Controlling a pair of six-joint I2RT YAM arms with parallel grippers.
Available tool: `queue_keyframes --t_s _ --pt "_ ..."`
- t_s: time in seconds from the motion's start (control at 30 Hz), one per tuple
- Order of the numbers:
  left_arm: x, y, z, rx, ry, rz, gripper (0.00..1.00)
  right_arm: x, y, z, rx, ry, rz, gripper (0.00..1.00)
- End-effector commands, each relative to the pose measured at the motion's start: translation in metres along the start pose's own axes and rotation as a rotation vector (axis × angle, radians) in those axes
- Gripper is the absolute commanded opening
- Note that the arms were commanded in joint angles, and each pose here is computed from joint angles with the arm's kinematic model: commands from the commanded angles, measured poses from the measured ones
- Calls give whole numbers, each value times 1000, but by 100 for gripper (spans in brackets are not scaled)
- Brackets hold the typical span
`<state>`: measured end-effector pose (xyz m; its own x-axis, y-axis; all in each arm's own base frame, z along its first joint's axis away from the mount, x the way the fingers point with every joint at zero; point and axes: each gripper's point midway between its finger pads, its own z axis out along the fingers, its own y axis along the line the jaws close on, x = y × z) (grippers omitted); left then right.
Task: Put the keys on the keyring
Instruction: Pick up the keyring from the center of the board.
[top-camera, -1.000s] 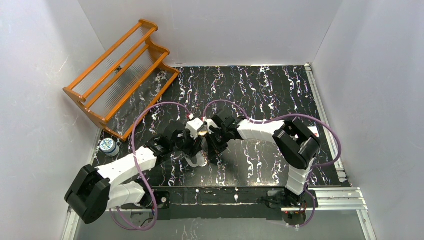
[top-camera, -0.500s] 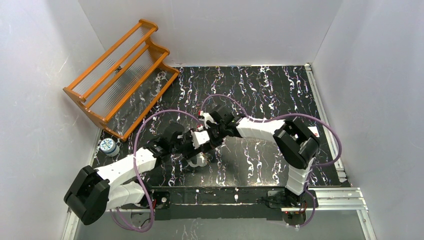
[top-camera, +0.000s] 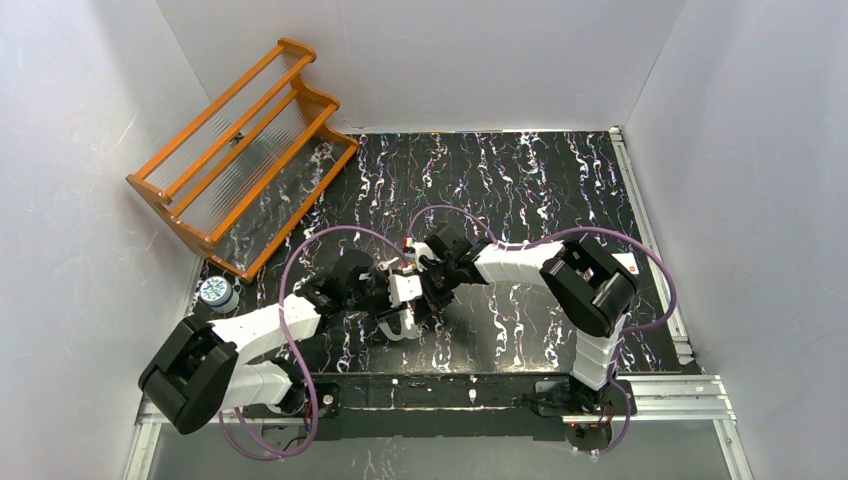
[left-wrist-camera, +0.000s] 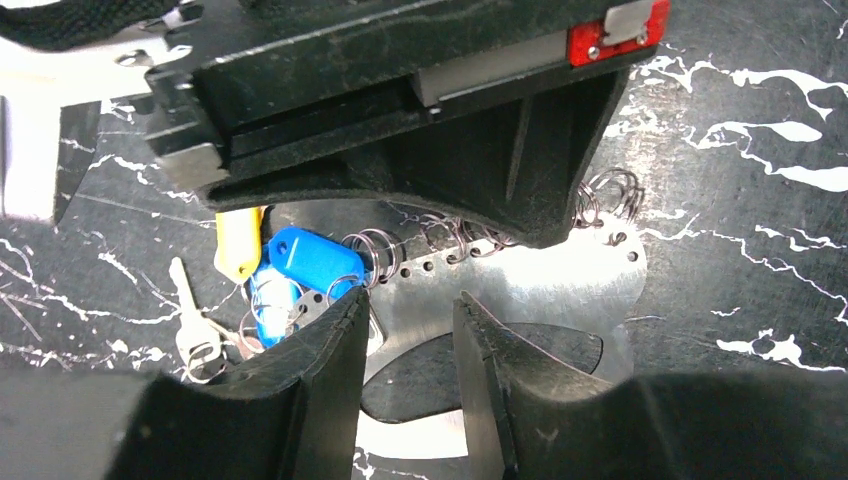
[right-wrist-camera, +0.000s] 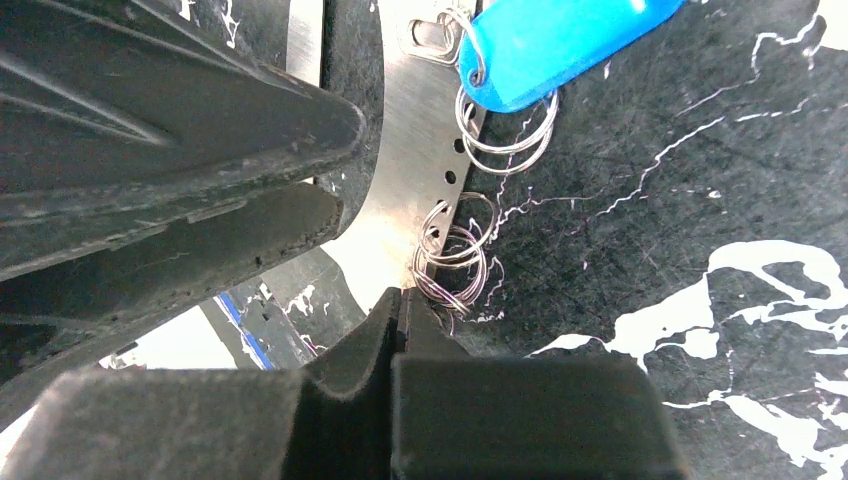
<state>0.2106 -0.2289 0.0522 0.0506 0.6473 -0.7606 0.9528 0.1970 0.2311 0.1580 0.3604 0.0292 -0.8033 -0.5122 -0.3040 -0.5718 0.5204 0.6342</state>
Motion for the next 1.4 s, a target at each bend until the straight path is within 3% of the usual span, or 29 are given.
queue_keyframes --t_s 0.0,0.5,0.87,1.23,1.3,1.37 --pt "-3 -7 7 43 -60 81 36 -6 11 -8 -29 -34 -21 2" --pt "-12 -8 22 43 -80 96 34 -42 20 -61 58 -237 -61 13" --pt "-9 -10 38 54 -20 104 33 -43 4 -72 92 -259 -28 14" --pt "-5 -1 35 7 26 72 6 -44 0 -82 111 -284 -51 17" --pt "-8 0 33 -3 21 57 0 -46 1 -85 114 -296 -65 27" --pt "-11 1 31 -14 12 43 0 -49 2 -88 119 -314 -81 37"
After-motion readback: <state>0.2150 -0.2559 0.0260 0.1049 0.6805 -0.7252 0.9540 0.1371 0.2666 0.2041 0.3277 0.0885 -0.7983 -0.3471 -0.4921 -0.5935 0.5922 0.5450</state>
